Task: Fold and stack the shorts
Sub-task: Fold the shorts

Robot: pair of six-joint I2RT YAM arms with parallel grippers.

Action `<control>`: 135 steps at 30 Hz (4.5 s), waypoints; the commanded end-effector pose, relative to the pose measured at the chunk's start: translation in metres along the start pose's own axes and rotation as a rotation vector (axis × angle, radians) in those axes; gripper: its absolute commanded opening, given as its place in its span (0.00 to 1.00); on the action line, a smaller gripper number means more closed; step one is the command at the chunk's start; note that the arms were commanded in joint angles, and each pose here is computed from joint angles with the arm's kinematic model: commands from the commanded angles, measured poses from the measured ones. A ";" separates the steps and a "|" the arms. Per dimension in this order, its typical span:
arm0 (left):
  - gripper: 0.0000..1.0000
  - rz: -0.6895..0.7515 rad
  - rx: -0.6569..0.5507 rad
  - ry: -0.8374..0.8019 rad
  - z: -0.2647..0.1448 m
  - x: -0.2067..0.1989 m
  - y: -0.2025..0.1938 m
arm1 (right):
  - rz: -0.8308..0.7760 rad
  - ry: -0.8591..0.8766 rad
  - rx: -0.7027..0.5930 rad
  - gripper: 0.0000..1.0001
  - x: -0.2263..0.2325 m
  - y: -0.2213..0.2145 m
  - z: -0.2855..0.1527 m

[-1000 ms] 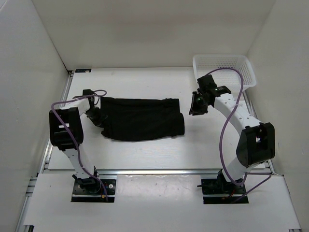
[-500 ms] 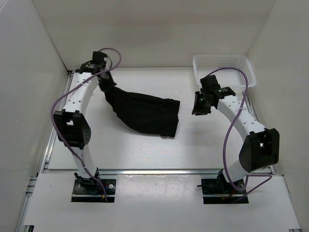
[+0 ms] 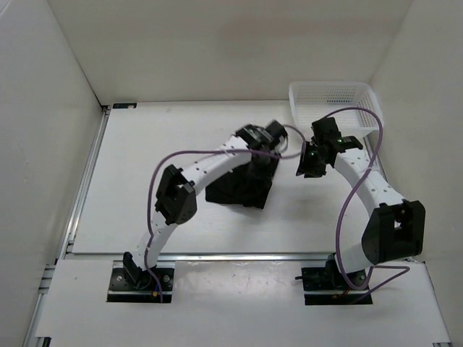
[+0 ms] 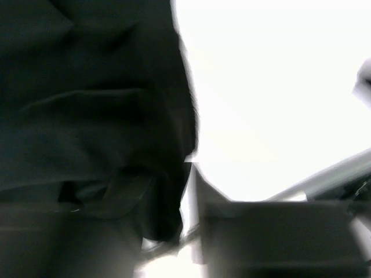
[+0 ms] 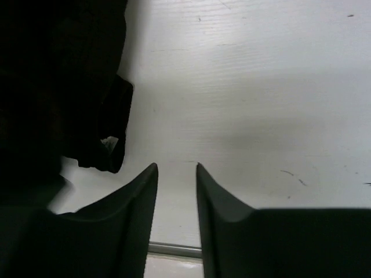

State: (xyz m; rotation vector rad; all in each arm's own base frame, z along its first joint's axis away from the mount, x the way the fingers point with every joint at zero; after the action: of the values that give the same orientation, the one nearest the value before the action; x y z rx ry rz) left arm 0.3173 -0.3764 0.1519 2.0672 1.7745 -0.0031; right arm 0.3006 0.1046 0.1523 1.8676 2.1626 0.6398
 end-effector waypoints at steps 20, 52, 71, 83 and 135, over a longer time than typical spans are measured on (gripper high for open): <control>0.30 -0.343 -0.082 -0.069 -0.073 0.095 0.033 | -0.014 0.059 -0.048 0.15 0.004 -0.015 -0.023; 0.59 -0.563 -0.065 -0.010 -0.073 0.198 0.018 | -0.212 0.555 0.021 0.14 0.153 0.115 0.105; 0.57 -0.552 -0.069 -0.022 -0.076 0.197 0.016 | -0.047 0.224 -0.163 0.00 0.073 0.148 0.047; 0.60 -0.472 0.060 -0.097 -0.030 0.154 0.007 | 0.058 0.100 -0.124 0.01 0.020 0.148 0.075; 0.31 -0.493 0.137 -0.079 0.062 0.147 0.015 | -0.020 0.319 0.009 0.02 0.070 0.029 0.050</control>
State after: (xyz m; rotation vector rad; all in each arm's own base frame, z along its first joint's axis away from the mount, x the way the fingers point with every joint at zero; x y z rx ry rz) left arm 0.3615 -0.2458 0.0478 1.6444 2.3199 -0.3248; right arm 0.3408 0.1877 0.1253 1.8918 2.3579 0.9910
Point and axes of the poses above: each gripper's point midway between its finger pads, its own z axis out along the fingers, its own x axis along the line the jaws close on, y = z × x, the point moved 2 cm from there along -z, back along the fingers, and after that the axes turned 15 degrees about -z, right-handed, at the moved point
